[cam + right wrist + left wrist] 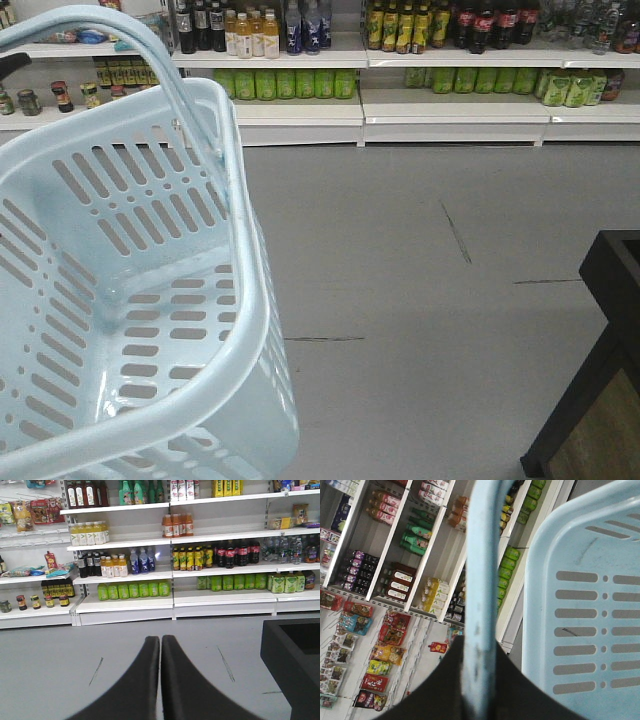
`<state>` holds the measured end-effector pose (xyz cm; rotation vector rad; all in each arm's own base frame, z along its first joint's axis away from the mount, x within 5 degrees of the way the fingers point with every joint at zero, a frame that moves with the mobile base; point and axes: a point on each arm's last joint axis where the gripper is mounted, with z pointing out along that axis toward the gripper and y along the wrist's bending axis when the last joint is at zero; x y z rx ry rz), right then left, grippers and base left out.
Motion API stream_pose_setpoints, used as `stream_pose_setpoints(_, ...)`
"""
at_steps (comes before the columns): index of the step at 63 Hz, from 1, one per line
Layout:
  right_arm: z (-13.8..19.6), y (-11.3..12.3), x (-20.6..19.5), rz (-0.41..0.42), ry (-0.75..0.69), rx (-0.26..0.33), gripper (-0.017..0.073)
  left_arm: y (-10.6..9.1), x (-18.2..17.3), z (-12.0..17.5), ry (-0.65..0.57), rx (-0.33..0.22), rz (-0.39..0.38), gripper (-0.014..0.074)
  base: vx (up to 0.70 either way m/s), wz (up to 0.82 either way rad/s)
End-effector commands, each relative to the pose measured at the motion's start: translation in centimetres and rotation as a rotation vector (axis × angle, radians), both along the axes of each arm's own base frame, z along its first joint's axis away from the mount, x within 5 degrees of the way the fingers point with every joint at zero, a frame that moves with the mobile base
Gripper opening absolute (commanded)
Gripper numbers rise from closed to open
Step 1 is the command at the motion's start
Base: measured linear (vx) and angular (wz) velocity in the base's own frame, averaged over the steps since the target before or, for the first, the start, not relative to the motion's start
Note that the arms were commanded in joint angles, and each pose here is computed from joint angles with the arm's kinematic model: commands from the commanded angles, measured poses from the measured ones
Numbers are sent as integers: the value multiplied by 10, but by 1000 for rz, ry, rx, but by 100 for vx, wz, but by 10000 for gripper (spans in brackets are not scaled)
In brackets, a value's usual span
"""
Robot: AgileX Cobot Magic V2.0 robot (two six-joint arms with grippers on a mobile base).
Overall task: Pick three apples into basket with both arms
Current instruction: 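Drive the base along the aisle carrying the basket in the left gripper, then turn the base toward the black fruit table with apples and oranges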
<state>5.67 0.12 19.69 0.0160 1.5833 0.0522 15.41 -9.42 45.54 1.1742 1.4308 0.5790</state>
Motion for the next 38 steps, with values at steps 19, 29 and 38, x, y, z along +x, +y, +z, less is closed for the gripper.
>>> stream_pose_setpoints(19, 2, 0, 0, -1, -59, -11, -9, 2, -5, 17, -90, -54, -31, -6, 2, -16)
stream_pose_setpoints(29, 2, 0, 0, -1, -59, -11, -9, 2, -5, 17, -90, -54, -31, -6, 3, -21)
stream_pose_setpoints(38, 2, 0, 0, -1, -59, -11, -9, 2, -5, 17, -90, -54, -31, -6, 4, -21)
